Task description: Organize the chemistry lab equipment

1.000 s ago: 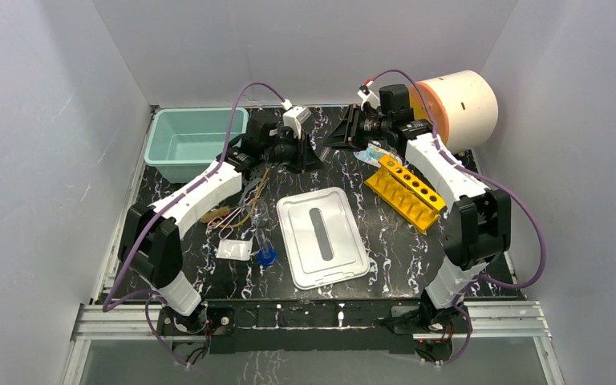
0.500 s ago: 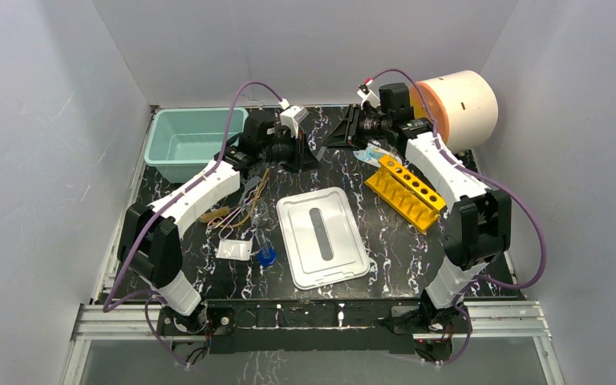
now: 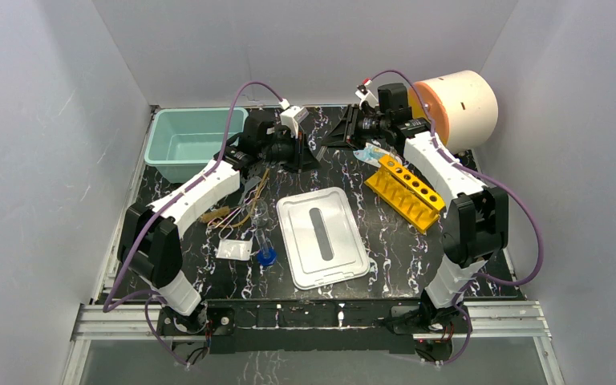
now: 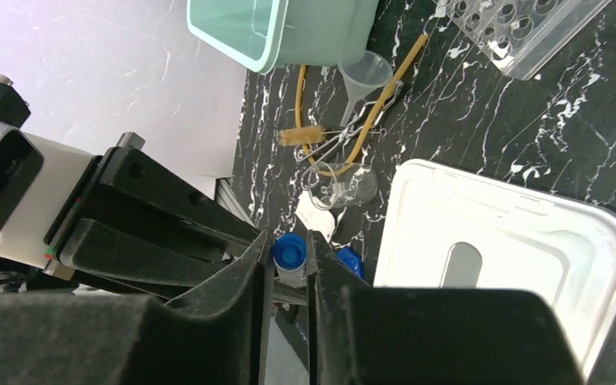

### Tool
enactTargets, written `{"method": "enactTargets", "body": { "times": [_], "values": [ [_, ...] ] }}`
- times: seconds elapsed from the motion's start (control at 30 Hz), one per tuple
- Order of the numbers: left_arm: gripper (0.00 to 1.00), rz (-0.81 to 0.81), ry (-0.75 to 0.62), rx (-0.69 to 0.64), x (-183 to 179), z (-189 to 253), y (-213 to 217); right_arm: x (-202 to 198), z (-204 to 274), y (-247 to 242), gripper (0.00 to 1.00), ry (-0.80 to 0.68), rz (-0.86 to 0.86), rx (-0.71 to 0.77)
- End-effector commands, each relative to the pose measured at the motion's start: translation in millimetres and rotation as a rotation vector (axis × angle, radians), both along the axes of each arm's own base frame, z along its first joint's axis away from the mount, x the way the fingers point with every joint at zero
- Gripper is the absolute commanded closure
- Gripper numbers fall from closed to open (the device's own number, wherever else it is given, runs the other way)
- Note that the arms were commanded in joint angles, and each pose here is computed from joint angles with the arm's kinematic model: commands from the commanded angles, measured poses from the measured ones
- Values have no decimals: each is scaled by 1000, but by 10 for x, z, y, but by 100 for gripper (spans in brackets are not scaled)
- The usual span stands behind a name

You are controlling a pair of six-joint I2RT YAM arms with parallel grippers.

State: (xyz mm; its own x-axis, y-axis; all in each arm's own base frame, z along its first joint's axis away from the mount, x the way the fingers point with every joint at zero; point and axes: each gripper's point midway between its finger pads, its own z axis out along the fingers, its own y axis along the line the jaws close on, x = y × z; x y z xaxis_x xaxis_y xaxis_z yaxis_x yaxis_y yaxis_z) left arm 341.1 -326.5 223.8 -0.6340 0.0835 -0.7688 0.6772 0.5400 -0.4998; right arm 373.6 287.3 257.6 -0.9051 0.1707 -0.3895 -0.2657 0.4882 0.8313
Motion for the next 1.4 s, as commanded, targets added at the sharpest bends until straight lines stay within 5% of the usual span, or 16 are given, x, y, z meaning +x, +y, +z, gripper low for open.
{"method": "enactTargets", "body": {
  "times": [0.0,0.1,0.27,0.43,0.9,1.37],
  "values": [
    [100,-26,-79,-58,-23,407,-15,68,277,35,80,-82,20,47],
    [99,-6,-73,-53,5,394,-8,58,305,29,83,-94,19,47],
    [40,104,-52,-19,125,337,107,150,279,-27,83,-146,-16,-6],
    [18,300,-32,11,271,335,435,504,220,-164,82,-336,-100,-143],
    [5,820,27,73,240,603,1629,1167,119,211,80,-901,-193,-449],
    [2,892,6,163,299,495,1927,1281,-476,583,81,-1065,-195,-598]
  ]
}}
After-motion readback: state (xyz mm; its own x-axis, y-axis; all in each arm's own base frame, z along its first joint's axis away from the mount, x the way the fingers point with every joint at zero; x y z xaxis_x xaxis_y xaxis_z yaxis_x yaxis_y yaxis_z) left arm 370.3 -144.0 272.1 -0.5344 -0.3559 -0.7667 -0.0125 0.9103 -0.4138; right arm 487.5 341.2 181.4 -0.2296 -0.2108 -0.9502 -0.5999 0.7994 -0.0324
